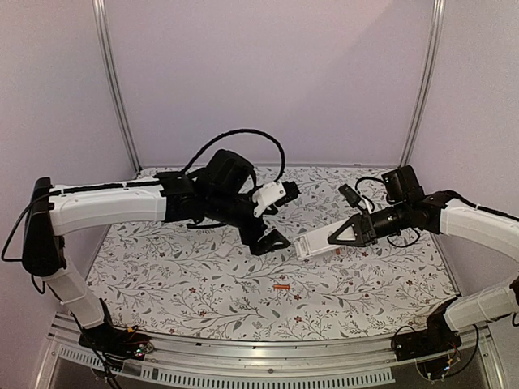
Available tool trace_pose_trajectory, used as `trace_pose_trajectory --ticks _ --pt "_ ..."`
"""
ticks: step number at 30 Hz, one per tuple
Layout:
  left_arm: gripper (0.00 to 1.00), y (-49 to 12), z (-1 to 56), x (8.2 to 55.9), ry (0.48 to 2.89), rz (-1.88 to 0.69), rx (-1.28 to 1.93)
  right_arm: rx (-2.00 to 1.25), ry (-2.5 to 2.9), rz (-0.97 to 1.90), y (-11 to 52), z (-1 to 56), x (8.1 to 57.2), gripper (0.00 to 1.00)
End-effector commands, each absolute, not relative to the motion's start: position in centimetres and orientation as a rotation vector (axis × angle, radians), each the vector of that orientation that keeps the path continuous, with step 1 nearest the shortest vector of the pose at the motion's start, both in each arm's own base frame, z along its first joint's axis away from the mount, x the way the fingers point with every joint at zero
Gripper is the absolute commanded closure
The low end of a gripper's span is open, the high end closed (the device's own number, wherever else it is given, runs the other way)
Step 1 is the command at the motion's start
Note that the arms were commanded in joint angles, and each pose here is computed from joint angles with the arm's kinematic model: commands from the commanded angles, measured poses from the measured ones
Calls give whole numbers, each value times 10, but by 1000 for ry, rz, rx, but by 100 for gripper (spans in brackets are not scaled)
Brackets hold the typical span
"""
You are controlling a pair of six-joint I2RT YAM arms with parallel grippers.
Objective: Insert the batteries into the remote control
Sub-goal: Pass from the right arm to the left
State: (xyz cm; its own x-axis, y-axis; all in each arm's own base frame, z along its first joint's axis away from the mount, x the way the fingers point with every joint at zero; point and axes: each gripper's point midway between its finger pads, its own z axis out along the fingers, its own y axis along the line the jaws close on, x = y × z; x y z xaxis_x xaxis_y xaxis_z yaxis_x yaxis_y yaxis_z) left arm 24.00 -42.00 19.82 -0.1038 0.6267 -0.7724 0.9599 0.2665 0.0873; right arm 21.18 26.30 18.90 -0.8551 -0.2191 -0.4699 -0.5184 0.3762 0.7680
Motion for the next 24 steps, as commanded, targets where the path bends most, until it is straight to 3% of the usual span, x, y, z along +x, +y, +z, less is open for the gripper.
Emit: trace_pose_trajectory --ticks 1,18,21,24 --pt "0 -438 197 225 1827 -749 1437 -757 2352 1448 273 199 202 100" --pt "1 -475 171 222 1679 -225 1553 -748 2403 1509 294 208 200 100" --pt "11 -476 169 223 1678 -185 1562 -749 2412 1509 296 206 200 99" --pt "31 -477 170 226 1679 -144 1539 -743 2421 1503 297 204 202 99"
